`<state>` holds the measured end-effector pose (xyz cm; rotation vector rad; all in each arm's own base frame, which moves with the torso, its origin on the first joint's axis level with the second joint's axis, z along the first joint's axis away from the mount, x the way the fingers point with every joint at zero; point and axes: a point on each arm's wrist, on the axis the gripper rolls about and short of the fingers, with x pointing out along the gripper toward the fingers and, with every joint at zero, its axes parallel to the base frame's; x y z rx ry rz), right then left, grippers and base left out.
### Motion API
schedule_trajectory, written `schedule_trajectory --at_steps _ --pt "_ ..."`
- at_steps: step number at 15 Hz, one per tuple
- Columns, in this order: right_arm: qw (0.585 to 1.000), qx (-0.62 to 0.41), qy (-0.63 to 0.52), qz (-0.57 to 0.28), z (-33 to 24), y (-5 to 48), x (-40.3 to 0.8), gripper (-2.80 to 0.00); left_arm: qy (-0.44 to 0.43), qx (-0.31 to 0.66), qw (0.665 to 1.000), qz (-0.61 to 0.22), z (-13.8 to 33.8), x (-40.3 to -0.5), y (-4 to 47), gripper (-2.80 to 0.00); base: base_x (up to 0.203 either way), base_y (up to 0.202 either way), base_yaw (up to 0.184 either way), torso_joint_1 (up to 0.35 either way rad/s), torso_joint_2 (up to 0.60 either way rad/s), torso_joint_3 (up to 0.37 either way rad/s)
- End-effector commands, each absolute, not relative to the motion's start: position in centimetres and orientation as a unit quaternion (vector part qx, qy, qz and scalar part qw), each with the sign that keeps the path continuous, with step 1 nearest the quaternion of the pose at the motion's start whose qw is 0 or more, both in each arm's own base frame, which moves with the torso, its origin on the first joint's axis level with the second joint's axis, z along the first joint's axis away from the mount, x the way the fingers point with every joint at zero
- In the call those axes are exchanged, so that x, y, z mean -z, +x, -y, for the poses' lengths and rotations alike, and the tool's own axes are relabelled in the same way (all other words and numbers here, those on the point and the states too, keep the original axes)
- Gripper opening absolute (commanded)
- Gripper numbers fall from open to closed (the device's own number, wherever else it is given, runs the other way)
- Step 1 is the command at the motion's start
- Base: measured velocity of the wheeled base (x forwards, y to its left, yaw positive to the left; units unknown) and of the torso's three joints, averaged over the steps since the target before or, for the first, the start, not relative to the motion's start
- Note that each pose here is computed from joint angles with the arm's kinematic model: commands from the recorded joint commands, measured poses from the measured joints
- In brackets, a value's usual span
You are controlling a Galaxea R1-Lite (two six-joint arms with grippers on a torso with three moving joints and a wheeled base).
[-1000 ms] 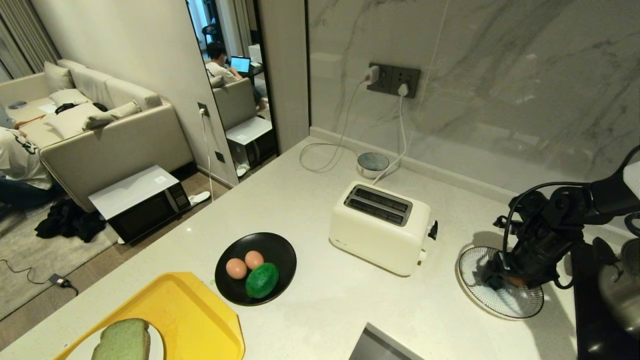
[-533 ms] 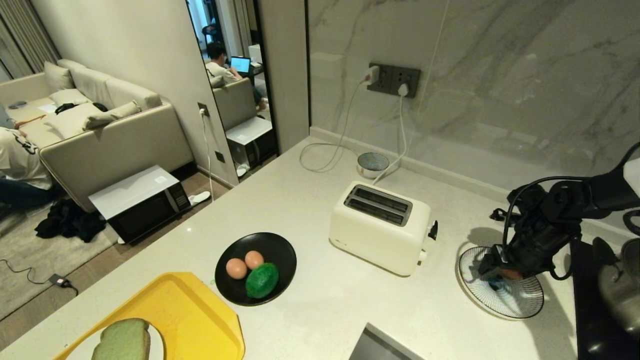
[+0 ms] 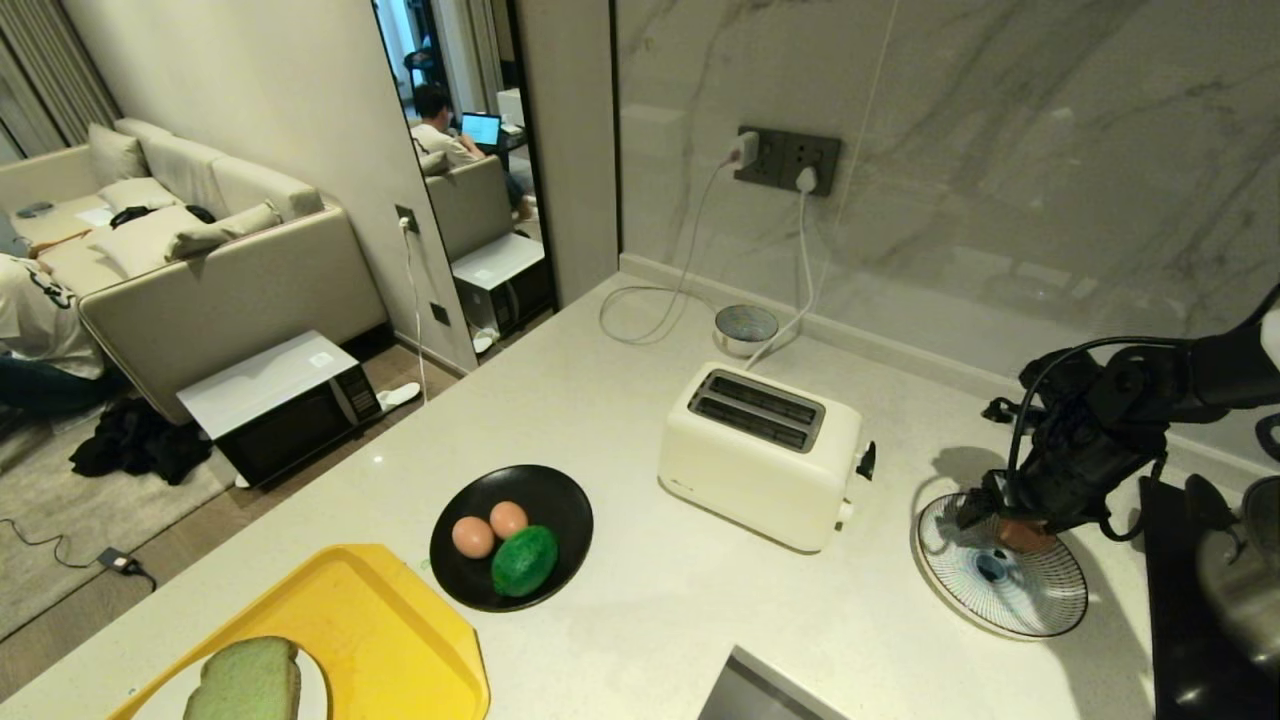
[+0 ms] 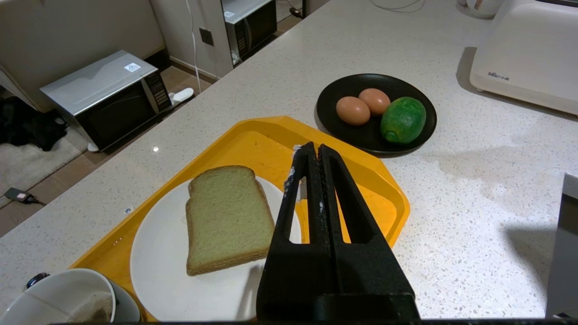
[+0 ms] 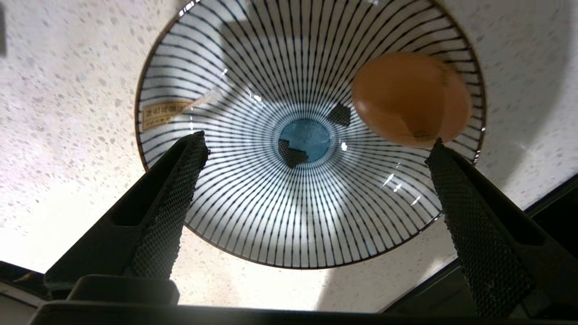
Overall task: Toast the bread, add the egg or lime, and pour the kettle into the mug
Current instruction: Pick up the egg
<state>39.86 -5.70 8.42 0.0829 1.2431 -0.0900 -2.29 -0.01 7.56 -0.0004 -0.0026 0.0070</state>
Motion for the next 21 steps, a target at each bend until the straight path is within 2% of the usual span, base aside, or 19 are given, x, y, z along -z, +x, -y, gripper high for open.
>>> schedule_trajectory --at_steps 1,9,21 --pt "0.817 0.049 0.039 -0.573 6.2 40.2 -8.9 0.00 0.000 -0.004 1.000 0.002 0.0 -7.6 -2.3 -2.80 0.000 0.000 0.000 0.000 0.00 0.000" --pt "0.814 0.053 0.037 -0.577 8.5 41.0 -7.5 0.00 -0.001 -0.004 1.000 0.002 0.0 -7.6 -2.3 -2.80 0.000 0.000 0.000 0.000 0.00 0.000" --pt "0.810 0.022 0.024 -0.585 7.0 41.2 -7.0 0.00 0.000 -0.004 1.000 0.002 0.0 -7.6 -2.3 -2.80 0.000 0.000 0.000 0.000 0.00 0.000"
